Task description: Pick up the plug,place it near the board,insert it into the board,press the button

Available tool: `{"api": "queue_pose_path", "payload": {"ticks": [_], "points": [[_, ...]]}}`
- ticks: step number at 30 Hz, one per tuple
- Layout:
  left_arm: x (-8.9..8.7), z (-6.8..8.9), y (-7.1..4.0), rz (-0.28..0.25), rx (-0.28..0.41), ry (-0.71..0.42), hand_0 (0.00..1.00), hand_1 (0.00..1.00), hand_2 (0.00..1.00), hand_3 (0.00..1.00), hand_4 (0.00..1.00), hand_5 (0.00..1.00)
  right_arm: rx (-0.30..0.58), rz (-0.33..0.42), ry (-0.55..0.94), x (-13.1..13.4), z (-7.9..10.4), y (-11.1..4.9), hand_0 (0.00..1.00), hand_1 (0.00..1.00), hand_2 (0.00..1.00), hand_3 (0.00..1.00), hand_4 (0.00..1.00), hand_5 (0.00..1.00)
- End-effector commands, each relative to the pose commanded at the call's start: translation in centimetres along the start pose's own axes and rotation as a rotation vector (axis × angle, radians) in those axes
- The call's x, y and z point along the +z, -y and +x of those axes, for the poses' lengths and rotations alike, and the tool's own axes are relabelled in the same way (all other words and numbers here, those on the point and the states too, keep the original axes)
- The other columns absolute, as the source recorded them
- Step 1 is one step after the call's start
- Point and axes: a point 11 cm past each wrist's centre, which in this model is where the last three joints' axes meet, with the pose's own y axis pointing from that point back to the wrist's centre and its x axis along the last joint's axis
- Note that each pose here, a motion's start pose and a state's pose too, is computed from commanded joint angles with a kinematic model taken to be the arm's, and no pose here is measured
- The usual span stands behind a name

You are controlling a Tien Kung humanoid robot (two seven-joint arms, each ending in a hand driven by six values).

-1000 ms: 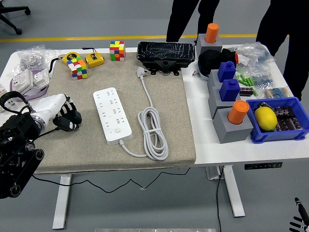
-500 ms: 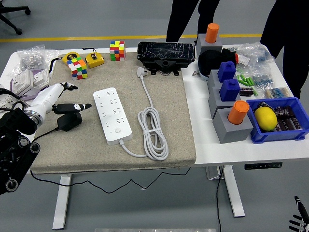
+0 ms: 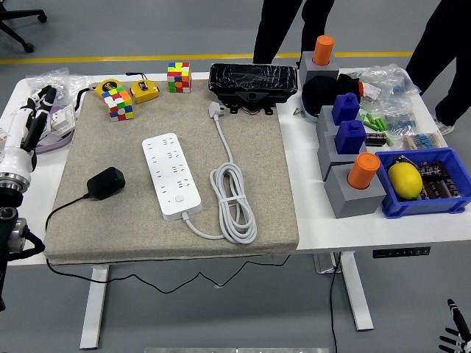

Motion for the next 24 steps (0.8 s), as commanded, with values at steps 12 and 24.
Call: {"api": "queue_pose_path", "payload": {"ticks": [12, 24], "points": [[-0.8, 1.2, -2.2, -0.010, 0.065, -0.098, 0.957, 0.967, 0.914, 0.891, 0.998, 0.998, -0.011, -0.009, -0.019, 0.4, -0.4, 0.0, 0.796, 0.737, 0.735, 0.802, 0.998, 0.998], [0.6, 0.0, -3.3, -0.069, 0.070, -0.054, 0.853, 0.892, 0.853, 0.831, 0.998, 0.998, -0.032, -0.052, -0.044, 3.2, -0.9, 0.0, 0.796, 0.736, 0.734, 0.800, 0.998, 0.998]]}}
